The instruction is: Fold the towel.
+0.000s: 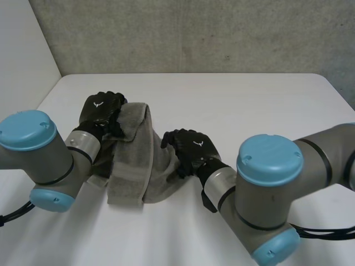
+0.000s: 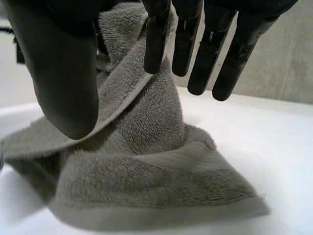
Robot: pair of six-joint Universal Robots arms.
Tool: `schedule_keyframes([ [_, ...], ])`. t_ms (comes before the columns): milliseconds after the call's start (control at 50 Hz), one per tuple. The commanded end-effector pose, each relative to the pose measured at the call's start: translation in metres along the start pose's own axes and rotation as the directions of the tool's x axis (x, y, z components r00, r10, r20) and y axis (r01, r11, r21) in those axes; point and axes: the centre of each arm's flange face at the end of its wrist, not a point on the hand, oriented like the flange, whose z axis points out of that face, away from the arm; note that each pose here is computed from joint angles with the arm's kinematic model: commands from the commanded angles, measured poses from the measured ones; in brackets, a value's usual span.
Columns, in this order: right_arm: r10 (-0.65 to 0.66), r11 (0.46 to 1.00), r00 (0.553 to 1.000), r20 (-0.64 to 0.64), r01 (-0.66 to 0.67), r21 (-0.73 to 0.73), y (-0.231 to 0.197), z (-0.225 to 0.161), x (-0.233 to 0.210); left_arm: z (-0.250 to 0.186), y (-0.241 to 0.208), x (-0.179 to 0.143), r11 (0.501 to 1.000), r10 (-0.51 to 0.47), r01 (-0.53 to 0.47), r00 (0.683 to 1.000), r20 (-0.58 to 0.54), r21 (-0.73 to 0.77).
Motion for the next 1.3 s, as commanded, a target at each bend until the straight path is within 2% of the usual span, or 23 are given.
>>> schedule_keyframes([
  [20,0.087,0.996,0.996,-0.004,-0.087,-0.032,0.011,0.021,0.0,-0.004,-0.006,0.001,1.0,0.002,-0.002,1.0,-0.003,0.012],
  [140,0.202,0.978,0.979,-0.014,-0.202,-0.049,0.024,0.034,0.003,-0.004,-0.006,0.001,1.0,0.002,-0.002,1.0,-0.003,0.011],
  [360,0.223,0.973,0.975,0.017,-0.221,-0.07,0.043,0.049,-0.012,-0.005,-0.006,0.002,1.0,0.002,-0.002,1.0,-0.005,0.011],
  [520,0.31,0.949,0.95,0.033,-0.307,-0.076,0.047,0.056,-0.016,-0.007,-0.003,0.003,1.0,0.001,-0.001,1.0,-0.008,0.002],
  [800,0.308,0.945,0.946,0.103,-0.292,-0.145,0.055,0.056,-0.017,-0.011,-0.018,0.007,0.999,-0.005,0.005,1.0,-0.019,0.035],
  [920,0.199,0.978,0.977,0.073,-0.193,-0.076,0.024,0.048,0.003,-0.017,-0.035,0.008,0.997,0.004,-0.002,1.0,-0.022,0.076],
  [960,0.134,0.991,0.991,0.015,-0.133,-0.021,0.0,0.045,0.03,-0.02,-0.044,0.007,0.995,0.008,-0.006,1.0,-0.022,0.099],
  [1120,0.102,0.991,0.985,-0.14,-0.088,0.103,-0.058,0.023,0.095,-0.024,-0.051,0.009,0.994,0.014,-0.011,1.0,-0.026,0.112],
  [1220,0.095,0.987,0.982,-0.165,-0.071,0.146,-0.078,0.009,0.105,-0.025,-0.044,0.012,0.996,0.012,-0.008,0.999,-0.035,0.091],
  [1280,-0.011,0.986,0.981,-0.194,0.042,0.159,-0.092,-0.002,0.108,-0.027,-0.034,0.021,0.998,0.009,-0.006,0.998,-0.057,0.059],
  [1300,-0.011,0.986,0.981,-0.194,0.043,0.159,-0.092,-0.002,0.108,-0.027,-0.034,0.021,0.998,0.009,-0.006,0.998,-0.057,0.059],
])
